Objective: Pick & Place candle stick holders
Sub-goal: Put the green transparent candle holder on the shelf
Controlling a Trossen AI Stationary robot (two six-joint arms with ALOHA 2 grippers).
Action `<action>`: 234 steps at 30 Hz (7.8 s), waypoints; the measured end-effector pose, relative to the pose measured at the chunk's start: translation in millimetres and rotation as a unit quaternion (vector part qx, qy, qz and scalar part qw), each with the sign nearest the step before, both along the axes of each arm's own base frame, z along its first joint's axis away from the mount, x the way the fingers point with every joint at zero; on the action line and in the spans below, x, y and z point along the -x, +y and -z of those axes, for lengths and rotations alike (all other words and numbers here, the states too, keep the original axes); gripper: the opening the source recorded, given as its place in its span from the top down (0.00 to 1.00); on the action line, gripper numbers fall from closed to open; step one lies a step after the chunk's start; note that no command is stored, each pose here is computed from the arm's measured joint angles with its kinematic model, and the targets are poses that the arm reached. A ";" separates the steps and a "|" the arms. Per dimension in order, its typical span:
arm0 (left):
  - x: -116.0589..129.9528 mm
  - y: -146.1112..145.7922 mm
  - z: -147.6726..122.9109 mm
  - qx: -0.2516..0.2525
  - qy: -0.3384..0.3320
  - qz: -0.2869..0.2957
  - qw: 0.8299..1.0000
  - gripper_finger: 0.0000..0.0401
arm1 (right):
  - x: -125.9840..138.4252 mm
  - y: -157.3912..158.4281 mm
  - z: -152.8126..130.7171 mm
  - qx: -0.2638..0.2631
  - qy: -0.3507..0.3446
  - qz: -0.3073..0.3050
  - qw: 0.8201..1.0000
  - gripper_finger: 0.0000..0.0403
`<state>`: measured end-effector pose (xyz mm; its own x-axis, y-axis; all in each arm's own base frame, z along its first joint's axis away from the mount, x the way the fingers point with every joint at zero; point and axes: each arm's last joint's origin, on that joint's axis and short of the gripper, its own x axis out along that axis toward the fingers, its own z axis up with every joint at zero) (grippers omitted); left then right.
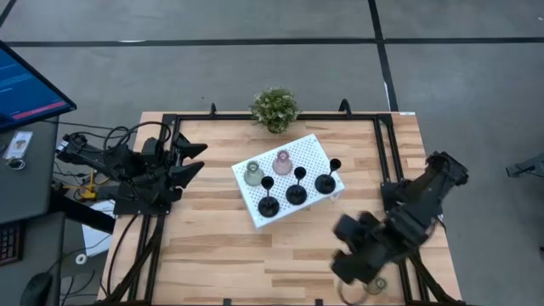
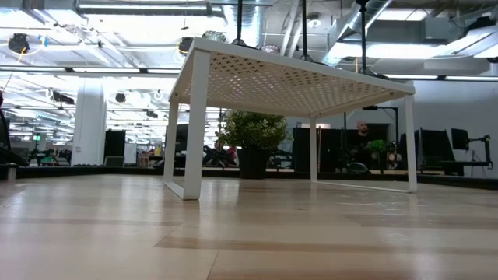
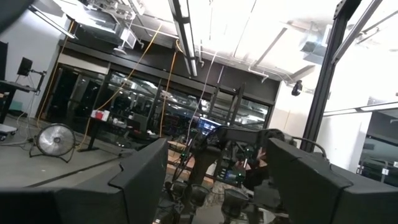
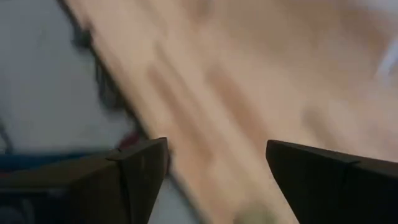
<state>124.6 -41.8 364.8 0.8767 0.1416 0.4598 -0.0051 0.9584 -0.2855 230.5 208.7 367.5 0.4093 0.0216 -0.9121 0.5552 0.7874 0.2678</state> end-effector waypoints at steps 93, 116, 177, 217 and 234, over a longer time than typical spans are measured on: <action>0.0 0.3 0.1 0.003 0.001 -0.003 1.000 0.32 | 96.9 50.0 172.9 -0.082 0.163 0.108 0.977 0.94; 0.0 0.3 0.1 0.004 0.001 -0.003 1.000 0.32 | 82.7 -37.0 10.2 -0.119 0.074 0.146 0.979 0.94; 0.0 5.1 1.6 0.066 0.015 -0.074 0.995 0.32 | 40.5 -59.2 -152.7 0.054 -0.720 -0.294 0.626 0.94; 2.8 9.4 0.2 0.107 0.012 -0.127 0.986 0.32 | 5.7 -305.5 -37.2 0.028 -0.176 0.143 0.973 0.94; 3.6 10.6 0.0 0.120 0.013 -0.144 0.982 0.32 | -29.0 -315.8 6.2 0.003 -0.057 0.098 0.994 0.94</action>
<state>121.1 -31.2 364.8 0.7953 0.4864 0.3618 -0.2757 0.8217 -0.4988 259.5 -107.1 361.3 0.5067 -0.0735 -0.8590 0.6639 0.6688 0.3345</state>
